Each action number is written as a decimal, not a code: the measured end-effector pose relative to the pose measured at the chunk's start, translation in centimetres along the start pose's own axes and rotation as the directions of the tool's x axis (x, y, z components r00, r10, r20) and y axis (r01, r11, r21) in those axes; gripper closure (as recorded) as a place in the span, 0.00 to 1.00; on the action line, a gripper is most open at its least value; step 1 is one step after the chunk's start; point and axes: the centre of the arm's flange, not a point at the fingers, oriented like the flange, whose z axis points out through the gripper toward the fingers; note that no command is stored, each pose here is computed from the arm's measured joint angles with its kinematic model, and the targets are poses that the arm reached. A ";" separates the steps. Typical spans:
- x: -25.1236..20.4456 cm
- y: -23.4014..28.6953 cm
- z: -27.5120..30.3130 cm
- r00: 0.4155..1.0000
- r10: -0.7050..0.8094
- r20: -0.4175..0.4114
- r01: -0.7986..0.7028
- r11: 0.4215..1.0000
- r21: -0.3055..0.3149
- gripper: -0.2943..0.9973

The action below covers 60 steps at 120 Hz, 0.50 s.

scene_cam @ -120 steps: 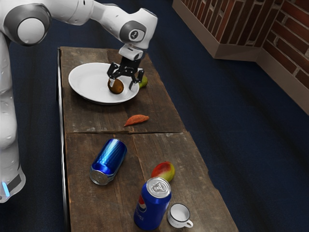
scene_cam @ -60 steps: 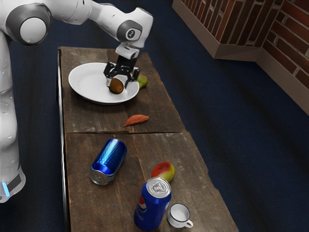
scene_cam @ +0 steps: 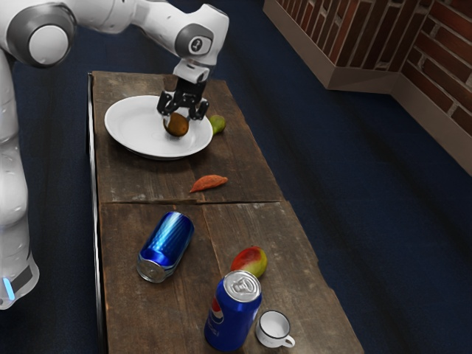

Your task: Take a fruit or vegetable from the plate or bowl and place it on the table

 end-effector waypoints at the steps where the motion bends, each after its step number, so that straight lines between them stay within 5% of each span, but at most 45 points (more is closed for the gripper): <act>1: 0.0 0.0 -0.1 1.000 0.001 0.000 -0.001 1.000 0.002 0.56; 17: 4.4 -0.8 -5.2 0.997 0.079 0.023 -0.080 0.993 0.084 0.56; 42: 26.7 -1.8 -7.4 0.893 0.446 0.064 -0.451 0.887 0.096 0.56; 60: 27.7 -1.7 -7.1 0.894 0.444 0.054 -0.448 0.890 0.090 0.56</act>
